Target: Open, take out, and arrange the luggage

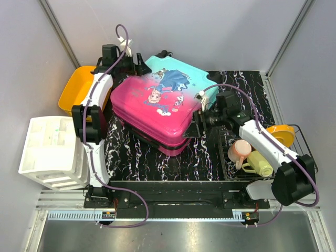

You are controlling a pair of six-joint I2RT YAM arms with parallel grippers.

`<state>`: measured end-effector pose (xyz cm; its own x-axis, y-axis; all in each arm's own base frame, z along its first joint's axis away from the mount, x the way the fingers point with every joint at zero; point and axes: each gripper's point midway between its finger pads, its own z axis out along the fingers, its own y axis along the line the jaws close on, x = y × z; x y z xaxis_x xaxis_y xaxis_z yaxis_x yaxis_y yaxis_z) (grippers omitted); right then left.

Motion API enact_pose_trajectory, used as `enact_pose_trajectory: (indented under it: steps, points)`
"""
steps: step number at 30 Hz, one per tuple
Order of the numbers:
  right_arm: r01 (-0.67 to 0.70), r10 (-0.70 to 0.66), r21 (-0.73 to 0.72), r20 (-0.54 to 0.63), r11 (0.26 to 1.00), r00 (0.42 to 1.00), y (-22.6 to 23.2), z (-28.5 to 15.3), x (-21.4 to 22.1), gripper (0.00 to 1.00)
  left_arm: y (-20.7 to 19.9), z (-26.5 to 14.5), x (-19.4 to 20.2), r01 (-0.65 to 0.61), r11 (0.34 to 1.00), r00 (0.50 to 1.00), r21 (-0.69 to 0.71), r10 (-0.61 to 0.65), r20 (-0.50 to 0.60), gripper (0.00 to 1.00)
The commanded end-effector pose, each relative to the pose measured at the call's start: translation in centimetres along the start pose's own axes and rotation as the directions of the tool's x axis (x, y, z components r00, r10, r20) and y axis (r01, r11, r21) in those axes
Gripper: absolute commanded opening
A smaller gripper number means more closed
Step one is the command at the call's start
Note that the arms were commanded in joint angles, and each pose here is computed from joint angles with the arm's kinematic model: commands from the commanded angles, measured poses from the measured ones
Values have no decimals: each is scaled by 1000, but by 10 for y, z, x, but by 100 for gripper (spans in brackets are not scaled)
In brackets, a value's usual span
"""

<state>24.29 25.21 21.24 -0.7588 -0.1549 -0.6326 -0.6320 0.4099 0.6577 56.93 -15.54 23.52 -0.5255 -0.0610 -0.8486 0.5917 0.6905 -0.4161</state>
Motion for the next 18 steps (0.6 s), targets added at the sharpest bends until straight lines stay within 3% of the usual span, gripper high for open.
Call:
enact_pose_trajectory:
  steps: [1, 6, 9, 11, 12, 14, 18]
  points:
    - [172, -171, -60, 15, 983, 985, 22, 14, -12, 84, -66, 18, -36, -49, 991, 998, 126, 43, 50, 99]
    - [246, -250, 46, 106, 968, 962, 12, 13, -44, 84, -57, -40, -93, -86, 996, 980, 11, 82, 182, 99]
    - [240, -248, 71, 143, 968, 958, 6, 18, -52, 83, -77, -100, -111, -79, 996, 969, -37, 85, 233, 99]
    - [227, -238, 84, 163, 970, 958, 3, 23, -58, 83, -70, -116, -84, -30, 996, 980, -84, 45, 193, 99]
    - [238, -251, 90, 190, 967, 949, 4, 25, -65, 83, -79, -142, -90, -40, 988, 972, -148, 72, 223, 99]
    - [233, -248, 92, 213, 968, 945, 5, 31, -71, 83, -73, -151, -53, -15, 979, 987, -205, 47, 152, 99]
    - [310, -325, 98, 289, 946, 901, 16, 45, -99, 84, -93, -195, -31, 10, 955, 976, -297, 56, 212, 99]
